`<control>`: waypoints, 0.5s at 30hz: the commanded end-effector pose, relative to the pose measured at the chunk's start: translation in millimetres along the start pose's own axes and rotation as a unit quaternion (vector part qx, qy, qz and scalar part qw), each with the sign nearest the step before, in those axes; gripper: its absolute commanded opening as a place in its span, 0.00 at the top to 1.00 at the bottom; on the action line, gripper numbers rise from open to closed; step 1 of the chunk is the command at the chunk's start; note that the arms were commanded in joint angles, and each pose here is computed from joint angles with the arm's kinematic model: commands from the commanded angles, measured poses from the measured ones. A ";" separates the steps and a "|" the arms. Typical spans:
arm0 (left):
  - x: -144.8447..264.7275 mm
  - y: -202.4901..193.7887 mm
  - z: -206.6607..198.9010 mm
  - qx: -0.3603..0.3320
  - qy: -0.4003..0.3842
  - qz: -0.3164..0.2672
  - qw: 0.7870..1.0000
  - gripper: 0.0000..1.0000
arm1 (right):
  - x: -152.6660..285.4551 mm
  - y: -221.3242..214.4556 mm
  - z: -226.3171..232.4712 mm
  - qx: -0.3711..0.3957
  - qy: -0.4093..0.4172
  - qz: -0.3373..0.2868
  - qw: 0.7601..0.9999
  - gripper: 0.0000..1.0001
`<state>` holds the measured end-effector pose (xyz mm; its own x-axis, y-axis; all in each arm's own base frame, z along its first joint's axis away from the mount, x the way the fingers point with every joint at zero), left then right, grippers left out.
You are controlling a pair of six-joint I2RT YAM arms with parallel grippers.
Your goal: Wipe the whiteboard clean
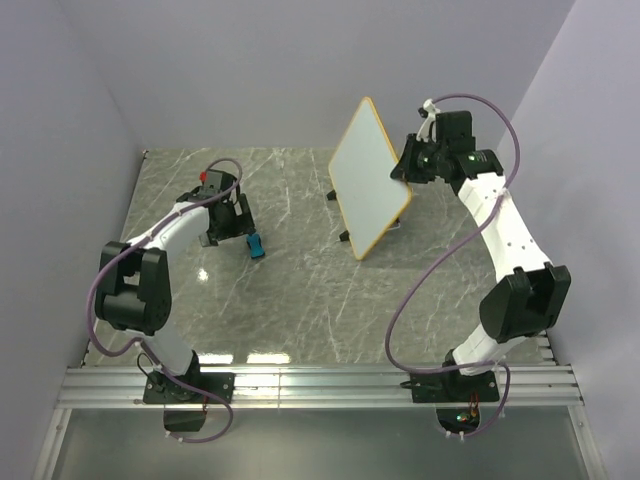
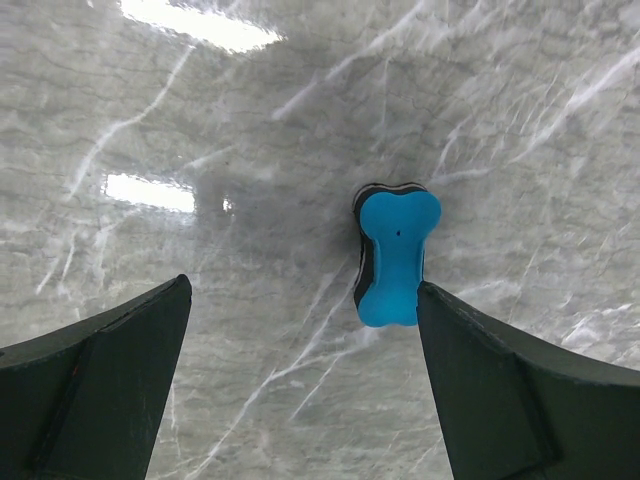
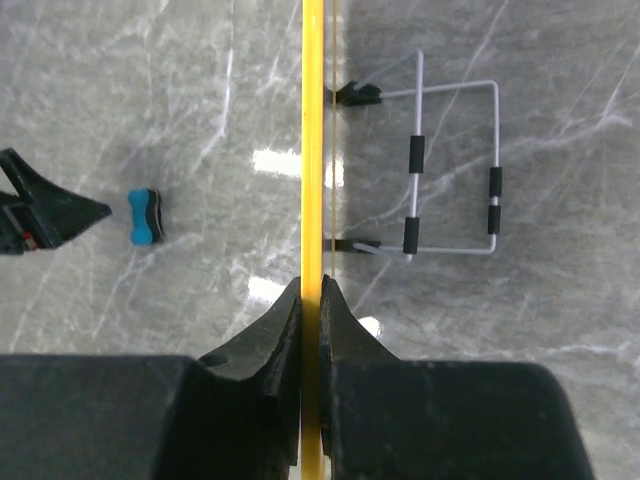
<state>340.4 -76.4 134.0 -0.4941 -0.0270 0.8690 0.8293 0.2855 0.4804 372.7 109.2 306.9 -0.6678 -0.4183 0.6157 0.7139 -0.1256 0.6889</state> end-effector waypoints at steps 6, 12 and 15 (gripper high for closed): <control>13.8 13.5 0.3 0.009 -0.022 -0.033 0.999 0.01 | -8.2 -51.4 -11.5 -0.044 -0.008 0.063 0.997 0.65; 11.3 15.9 -0.5 0.007 -0.021 -0.029 0.999 0.01 | -9.3 -52.0 -19.0 -0.047 -0.017 0.062 0.997 0.65; 10.9 18.7 -1.0 0.006 -0.020 -0.031 0.999 0.01 | -9.0 -52.3 -21.1 -0.045 -0.024 0.062 0.997 0.65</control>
<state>342.2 -72.1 140.6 -0.5152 -0.0221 0.8568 0.8140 0.3002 0.4972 343.7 102.4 250.8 -0.5572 -0.3937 0.7311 0.8253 -0.1654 0.5399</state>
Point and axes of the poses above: each gripper's point midway between its finger pads, its own x axis back along the fingers, its own z axis along the line the jaws close on, y = z × x, the point moved 7 cm from there along x, back along the fingers, and after that the axes turned 1 degree about -x, right-handed, at the moved point
